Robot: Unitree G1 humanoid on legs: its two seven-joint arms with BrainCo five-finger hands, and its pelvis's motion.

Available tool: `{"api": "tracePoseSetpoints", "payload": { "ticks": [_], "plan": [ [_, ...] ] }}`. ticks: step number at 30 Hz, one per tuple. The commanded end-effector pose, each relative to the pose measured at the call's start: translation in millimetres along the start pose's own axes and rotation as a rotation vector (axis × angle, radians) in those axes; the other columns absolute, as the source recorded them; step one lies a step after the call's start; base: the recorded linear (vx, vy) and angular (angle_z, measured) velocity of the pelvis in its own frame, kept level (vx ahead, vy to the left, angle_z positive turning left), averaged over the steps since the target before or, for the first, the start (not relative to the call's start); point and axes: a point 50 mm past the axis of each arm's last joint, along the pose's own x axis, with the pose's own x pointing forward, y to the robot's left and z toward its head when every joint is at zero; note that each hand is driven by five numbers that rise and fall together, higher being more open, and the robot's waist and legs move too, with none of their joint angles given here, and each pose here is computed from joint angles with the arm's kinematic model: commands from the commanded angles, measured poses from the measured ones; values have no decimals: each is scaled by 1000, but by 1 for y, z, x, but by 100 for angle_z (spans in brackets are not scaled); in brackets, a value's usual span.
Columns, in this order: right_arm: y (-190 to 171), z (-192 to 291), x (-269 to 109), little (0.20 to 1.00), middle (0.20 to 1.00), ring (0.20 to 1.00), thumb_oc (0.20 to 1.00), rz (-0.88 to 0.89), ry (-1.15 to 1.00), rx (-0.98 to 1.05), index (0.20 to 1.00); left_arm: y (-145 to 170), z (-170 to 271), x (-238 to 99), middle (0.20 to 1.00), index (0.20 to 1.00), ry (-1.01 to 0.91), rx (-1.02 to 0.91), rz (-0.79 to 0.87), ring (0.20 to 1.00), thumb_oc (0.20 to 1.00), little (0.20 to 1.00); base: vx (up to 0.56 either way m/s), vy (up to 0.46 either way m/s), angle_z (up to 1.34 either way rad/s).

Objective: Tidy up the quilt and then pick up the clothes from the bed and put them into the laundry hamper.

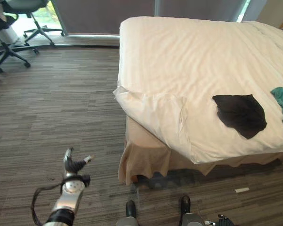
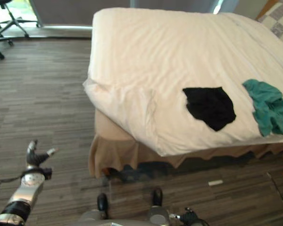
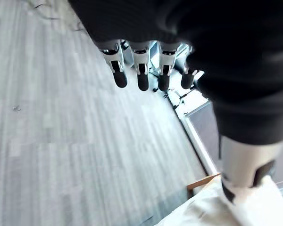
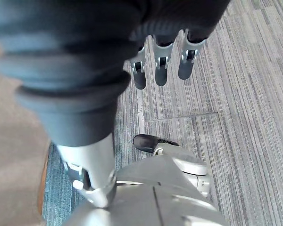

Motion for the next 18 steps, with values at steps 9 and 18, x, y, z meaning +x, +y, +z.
{"api": "tracePoseSetpoints", "payload": {
  "ticks": [9,18],
  "plan": [
    [-45,4,2,1000,1000,1000,1000,-131,10,152,1000,-19,183,32,1000,1000,-712,634,22,1000,1000,1000,59,0,-17],
    [-64,26,4,1000,1000,1000,1000,-191,-48,175,1000,-50,199,66,1000,1000,-565,1060,-46,1000,1000,1000,-57,7,-36]
  ]
}}
